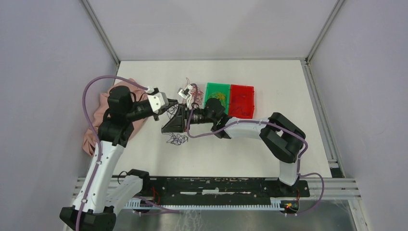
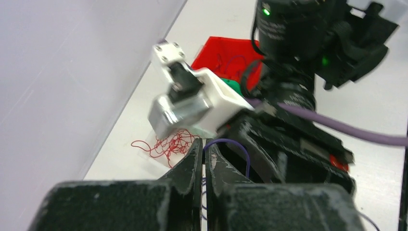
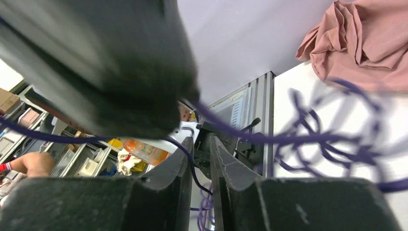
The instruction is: Untangle the cables
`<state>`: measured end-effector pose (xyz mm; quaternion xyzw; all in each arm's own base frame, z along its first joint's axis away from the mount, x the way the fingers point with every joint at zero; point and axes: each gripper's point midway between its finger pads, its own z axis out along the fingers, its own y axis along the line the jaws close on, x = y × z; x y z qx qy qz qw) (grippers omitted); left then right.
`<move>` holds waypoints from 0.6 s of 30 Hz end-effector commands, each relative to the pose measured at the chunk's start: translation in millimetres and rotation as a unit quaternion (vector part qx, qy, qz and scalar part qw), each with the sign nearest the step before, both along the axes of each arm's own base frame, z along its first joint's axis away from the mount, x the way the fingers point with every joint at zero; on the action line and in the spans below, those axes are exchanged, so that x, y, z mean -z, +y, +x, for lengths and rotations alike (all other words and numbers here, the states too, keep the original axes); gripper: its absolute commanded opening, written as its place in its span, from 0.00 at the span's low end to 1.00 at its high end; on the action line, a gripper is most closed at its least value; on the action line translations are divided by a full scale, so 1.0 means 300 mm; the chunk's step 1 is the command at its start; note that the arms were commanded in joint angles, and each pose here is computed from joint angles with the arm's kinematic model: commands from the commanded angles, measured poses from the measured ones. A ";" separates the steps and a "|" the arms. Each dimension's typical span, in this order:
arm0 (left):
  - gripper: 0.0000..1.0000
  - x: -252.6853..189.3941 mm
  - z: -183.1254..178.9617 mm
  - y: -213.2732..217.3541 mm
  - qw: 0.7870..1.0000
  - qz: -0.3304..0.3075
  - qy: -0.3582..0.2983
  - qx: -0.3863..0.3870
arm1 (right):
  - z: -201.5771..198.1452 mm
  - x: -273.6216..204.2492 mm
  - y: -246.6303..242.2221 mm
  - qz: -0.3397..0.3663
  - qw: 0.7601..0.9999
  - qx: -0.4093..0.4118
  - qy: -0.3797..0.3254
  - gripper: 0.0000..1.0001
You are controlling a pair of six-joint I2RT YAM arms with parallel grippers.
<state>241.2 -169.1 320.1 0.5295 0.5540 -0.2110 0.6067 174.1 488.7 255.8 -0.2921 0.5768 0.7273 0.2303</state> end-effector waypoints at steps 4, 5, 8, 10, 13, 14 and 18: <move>0.03 -0.249 0.046 -0.001 0.996 -0.061 -0.052 -0.043 | -0.010 0.012 0.022 0.003 0.997 0.057 -0.054 0.21; 0.03 -0.280 0.048 -0.002 0.995 -0.067 -0.058 -0.044 | -0.005 0.044 0.020 -0.009 0.996 0.065 -0.054 0.20; 0.03 -0.369 0.050 -0.009 0.993 -0.086 -0.069 -0.042 | 0.009 0.121 0.012 -0.032 0.995 0.083 -0.046 0.20; 0.03 -0.427 0.048 -0.011 0.991 -0.095 -0.081 -0.041 | 0.016 0.161 0.006 -0.043 0.994 0.092 -0.040 0.19; 0.03 -0.519 0.041 -0.005 0.987 -0.108 -0.111 -0.045 | 0.021 0.231 -0.016 -0.062 0.992 0.108 -0.035 0.19; 0.03 -0.545 0.042 -0.002 0.985 -0.110 -0.120 -0.048 | 0.022 0.254 -0.023 -0.070 0.990 0.113 -0.034 0.19; 0.03 -0.650 0.039 0.009 0.979 -0.119 -0.156 -0.055 | 0.043 0.339 -0.058 -0.104 0.983 0.145 -0.035 0.24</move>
